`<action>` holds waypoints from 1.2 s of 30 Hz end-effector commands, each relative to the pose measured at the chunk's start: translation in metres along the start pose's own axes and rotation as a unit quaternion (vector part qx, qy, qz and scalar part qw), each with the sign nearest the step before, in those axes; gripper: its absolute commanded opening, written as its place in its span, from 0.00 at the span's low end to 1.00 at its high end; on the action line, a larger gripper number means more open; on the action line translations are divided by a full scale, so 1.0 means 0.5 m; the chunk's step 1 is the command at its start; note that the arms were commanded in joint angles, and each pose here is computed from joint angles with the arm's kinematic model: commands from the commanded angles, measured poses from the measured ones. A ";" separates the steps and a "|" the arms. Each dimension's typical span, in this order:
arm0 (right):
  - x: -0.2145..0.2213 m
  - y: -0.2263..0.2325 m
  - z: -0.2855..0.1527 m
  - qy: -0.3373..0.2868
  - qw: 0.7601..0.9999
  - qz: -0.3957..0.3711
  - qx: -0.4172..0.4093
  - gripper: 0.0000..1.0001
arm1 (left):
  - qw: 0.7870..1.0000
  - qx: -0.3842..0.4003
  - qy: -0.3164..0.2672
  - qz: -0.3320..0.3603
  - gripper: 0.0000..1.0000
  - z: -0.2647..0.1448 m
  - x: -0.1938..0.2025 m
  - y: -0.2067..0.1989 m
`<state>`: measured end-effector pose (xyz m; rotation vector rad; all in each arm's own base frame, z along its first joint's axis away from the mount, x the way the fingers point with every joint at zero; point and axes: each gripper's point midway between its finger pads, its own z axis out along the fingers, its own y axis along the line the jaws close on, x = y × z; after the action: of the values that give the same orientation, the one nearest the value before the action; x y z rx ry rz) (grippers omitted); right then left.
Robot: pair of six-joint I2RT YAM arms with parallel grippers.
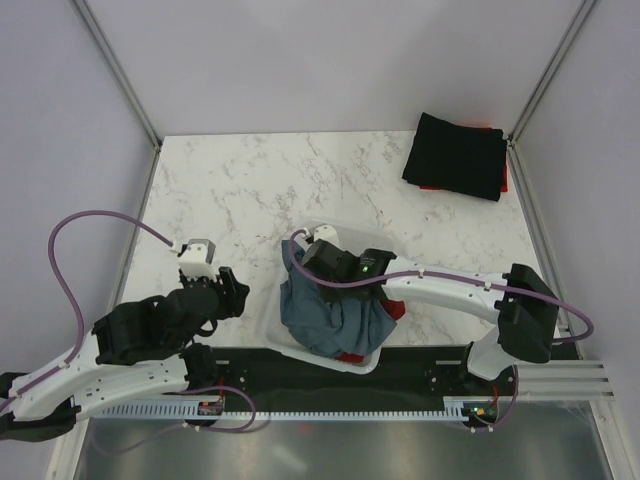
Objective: Fold and stack the t-shirts
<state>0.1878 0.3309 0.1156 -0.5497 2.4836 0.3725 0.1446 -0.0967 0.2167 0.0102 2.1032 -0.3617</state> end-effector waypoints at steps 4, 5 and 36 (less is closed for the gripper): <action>-0.080 0.044 -0.042 -0.052 0.999 0.009 -0.014 0.00 | 1.000 -0.014 -0.014 -0.014 0.62 0.003 -0.011 0.005; -0.097 0.049 -0.055 -0.062 0.998 0.011 -0.018 0.00 | 1.000 -0.014 -0.014 -0.014 0.62 0.003 -0.011 0.005; -0.267 -0.429 -0.908 -0.523 0.814 0.207 0.142 0.00 | 0.998 -0.047 0.032 0.039 0.64 0.050 0.027 -0.023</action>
<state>0.1692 0.0041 0.5547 0.3388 1.4122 0.4211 0.1492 -0.1067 0.2016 0.0611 2.1663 -0.2569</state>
